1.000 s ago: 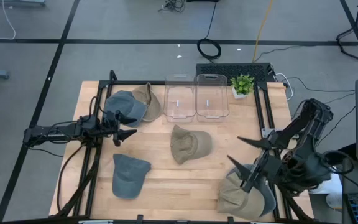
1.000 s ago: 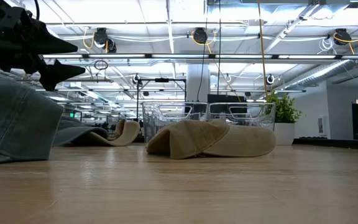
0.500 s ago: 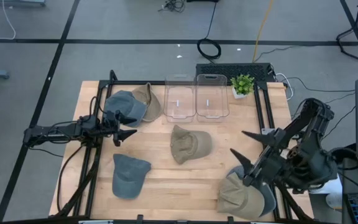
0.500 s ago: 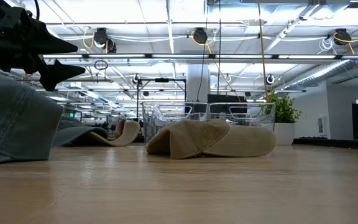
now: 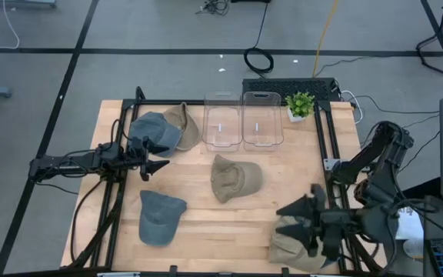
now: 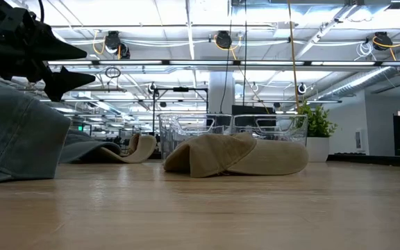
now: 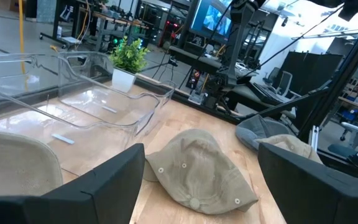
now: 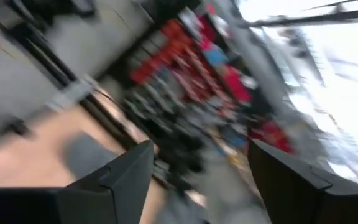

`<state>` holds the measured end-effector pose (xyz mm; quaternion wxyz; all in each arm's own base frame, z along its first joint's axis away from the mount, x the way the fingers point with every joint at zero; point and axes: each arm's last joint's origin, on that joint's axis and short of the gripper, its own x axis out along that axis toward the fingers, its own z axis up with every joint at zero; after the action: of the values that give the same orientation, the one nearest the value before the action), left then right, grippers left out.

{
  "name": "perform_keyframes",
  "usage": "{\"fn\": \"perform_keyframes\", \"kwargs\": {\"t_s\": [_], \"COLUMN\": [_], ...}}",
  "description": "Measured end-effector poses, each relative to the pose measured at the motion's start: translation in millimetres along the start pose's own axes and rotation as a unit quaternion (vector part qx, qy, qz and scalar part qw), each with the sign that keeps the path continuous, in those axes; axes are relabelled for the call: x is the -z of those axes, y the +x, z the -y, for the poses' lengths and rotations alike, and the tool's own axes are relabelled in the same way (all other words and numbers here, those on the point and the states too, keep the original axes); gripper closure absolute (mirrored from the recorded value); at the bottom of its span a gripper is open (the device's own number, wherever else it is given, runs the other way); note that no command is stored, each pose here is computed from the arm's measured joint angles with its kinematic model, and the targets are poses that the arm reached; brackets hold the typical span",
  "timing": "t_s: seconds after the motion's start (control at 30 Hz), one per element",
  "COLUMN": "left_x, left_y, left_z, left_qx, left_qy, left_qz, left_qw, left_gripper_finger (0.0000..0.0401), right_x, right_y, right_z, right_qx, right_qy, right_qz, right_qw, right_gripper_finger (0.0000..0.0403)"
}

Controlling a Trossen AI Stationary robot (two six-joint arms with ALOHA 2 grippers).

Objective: Pick & Place hat
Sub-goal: Put the bottom brown cap into the right transparent bin

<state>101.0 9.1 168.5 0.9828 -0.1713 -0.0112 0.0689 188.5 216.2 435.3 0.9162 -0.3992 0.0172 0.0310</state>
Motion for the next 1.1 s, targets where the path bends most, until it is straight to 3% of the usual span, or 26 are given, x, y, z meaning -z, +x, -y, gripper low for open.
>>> {"fn": "perform_keyframes", "kwargs": {"t_s": [0.2,0.43,0.57,0.77,0.97,1.1], "left_x": [0,0,0,0,0,0], "left_y": [0,0,0,0,0,0], "left_z": [0,0,0,0,0,0], "left_qx": [0.000,0.000,0.000,0.000,0.000,0.000], "left_qy": [0.000,0.000,0.000,0.000,0.000,0.000], "left_qz": [0.000,0.000,0.000,0.000,0.000,0.000], "left_qw": [1.000,1.000,1.000,1.000,1.000,1.000], "left_gripper_finger": [0.0077,0.0077,0.0077,0.0077,0.0077,0.0077], "right_x": [12,37,51,66,76,85], "right_y": [11,22,27,31,35,42], "right_z": [0,-4,-5,-11,-27,-40], "right_qx": [-0.110,-0.208,-0.262,-0.357,-0.461,-0.479], "right_qy": [0.115,0.197,0.251,0.283,0.299,0.285], "right_qz": [0.027,-0.053,-0.104,-0.163,-0.215,-0.264], "right_qw": [0.987,0.957,0.926,0.875,0.807,0.787], "right_gripper_finger": [0.0161,0.0152,0.0154,0.0160,0.0160,0.0160]}}
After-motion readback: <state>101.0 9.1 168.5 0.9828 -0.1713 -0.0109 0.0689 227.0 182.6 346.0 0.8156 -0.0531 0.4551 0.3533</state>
